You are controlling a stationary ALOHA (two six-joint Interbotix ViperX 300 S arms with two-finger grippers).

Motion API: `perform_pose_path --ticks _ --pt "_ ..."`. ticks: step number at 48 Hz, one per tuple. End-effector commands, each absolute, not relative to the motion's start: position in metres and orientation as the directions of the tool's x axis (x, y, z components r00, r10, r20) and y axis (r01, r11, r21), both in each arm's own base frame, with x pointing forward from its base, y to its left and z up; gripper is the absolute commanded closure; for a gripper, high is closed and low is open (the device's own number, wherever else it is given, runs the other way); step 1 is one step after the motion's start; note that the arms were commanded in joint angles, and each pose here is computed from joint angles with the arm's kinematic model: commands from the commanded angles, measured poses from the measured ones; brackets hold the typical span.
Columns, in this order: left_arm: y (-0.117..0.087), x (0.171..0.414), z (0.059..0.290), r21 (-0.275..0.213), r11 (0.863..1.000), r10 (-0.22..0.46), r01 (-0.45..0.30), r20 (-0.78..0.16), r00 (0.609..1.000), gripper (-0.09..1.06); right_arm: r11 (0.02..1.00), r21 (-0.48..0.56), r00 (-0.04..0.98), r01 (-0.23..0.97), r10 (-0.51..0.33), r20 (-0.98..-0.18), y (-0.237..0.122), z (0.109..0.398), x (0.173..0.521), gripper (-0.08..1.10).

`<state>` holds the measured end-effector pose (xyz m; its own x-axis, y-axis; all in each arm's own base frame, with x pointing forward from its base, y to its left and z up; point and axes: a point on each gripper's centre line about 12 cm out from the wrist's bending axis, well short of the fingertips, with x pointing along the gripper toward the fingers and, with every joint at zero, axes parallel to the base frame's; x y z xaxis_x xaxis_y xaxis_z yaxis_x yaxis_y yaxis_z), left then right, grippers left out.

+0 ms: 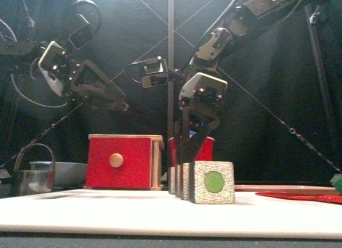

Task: Place sushi on board then cut the sushi with the knife then place the pieces on the plate
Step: Place the 4 sushi pieces on the plate

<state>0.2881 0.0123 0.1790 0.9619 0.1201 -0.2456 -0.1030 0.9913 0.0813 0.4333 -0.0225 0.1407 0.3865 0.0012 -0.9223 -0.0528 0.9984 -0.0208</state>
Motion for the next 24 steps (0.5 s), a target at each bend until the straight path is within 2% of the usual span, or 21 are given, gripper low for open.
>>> perform_pose_path --ticks 1,16,24 --pt "0.014 0.289 0.183 0.082 0.990 0.127 -0.111 -0.225 0.966 0.10 0.999 -0.020 0.424 -0.046 0.001 -0.905 -0.022 0.152 0.437 0.18" --pt "0.015 0.288 0.180 0.075 0.990 0.134 -0.120 -0.238 0.962 0.10 1.000 0.019 0.425 -0.016 0.024 -0.905 -0.021 0.149 0.435 0.42" --pt "0.015 0.287 0.177 0.074 0.990 0.134 -0.120 -0.245 0.960 0.10 0.999 0.034 0.422 -0.005 0.033 -0.906 -0.019 0.142 0.435 0.42"
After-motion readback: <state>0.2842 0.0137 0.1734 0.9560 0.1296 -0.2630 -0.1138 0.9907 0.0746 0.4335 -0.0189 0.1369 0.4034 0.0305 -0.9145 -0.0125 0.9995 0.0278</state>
